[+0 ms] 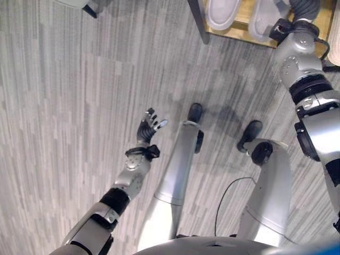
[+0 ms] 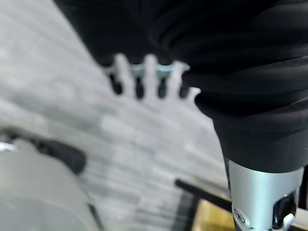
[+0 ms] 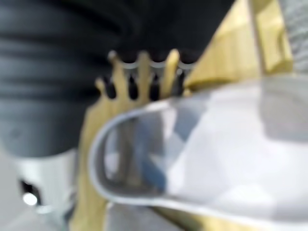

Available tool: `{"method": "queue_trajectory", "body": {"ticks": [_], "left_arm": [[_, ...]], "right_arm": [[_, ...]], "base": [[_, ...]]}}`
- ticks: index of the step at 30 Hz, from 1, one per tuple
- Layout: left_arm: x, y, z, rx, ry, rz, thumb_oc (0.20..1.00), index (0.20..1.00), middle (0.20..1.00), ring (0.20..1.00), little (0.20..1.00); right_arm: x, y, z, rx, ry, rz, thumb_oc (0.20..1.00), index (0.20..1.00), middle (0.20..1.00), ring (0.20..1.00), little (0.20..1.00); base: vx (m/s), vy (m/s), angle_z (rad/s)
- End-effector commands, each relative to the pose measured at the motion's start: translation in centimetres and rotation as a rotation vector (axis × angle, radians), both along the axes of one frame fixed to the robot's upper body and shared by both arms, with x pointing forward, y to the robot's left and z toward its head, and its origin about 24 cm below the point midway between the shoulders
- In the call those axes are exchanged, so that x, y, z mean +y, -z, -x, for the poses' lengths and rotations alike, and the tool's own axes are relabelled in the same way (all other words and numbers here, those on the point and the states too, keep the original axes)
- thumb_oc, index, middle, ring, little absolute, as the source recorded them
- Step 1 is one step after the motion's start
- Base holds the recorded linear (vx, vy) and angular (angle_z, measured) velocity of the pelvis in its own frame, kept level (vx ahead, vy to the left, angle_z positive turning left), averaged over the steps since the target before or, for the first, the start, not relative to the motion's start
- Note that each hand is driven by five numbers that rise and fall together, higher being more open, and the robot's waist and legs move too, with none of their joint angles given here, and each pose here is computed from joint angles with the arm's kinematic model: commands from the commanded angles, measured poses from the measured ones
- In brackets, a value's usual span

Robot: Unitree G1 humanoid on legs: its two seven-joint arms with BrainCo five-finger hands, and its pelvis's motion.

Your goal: Arrange the slippers neatly on the shoe rack.

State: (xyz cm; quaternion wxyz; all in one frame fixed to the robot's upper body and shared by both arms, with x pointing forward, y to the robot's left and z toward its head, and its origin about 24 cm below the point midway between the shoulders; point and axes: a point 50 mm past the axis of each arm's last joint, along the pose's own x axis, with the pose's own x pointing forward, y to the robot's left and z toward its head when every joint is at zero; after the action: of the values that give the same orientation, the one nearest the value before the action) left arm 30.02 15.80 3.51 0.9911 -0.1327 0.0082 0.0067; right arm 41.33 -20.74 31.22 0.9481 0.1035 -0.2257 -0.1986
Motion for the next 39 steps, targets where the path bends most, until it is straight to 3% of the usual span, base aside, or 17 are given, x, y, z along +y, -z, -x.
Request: {"method": "queue_trajectory", "body": {"ticks": [1, 12, 39], "left_arm": [[1.4, -0.8, -0.1, -0.041, -0.031, -0.012, 1.0, 1.0, 1.0, 1.0, 1.0], [1.7, -0.1, 0.2, -0.017, -0.025, -0.072, 1.0, 1.0, 1.0, 1.0, 1.0], [1.9, 1.1, 1.2, 0.011, 0.013, -0.129, 1.0, 1.0, 1.0, 1.0, 1.0]], "right_arm": [[1.2, -0.5, 0.2, -0.066, -0.047, 0.013, 1.0, 1.0, 1.0, 1.0, 1.0], [-0.1, -1.6, 0.3, -0.061, 0.006, -0.005, 1.0, 1.0, 1.0, 1.0, 1.0], [-2.0, -3.6, 1.0, 0.008, 0.193, 0.443, 1.0, 1.0, 1.0, 1.0, 1.0]], "base": [[0.0, 0.0, 0.0], [0.0, -0.001, 0.01], [0.0, 0.001, 0.02]]}}
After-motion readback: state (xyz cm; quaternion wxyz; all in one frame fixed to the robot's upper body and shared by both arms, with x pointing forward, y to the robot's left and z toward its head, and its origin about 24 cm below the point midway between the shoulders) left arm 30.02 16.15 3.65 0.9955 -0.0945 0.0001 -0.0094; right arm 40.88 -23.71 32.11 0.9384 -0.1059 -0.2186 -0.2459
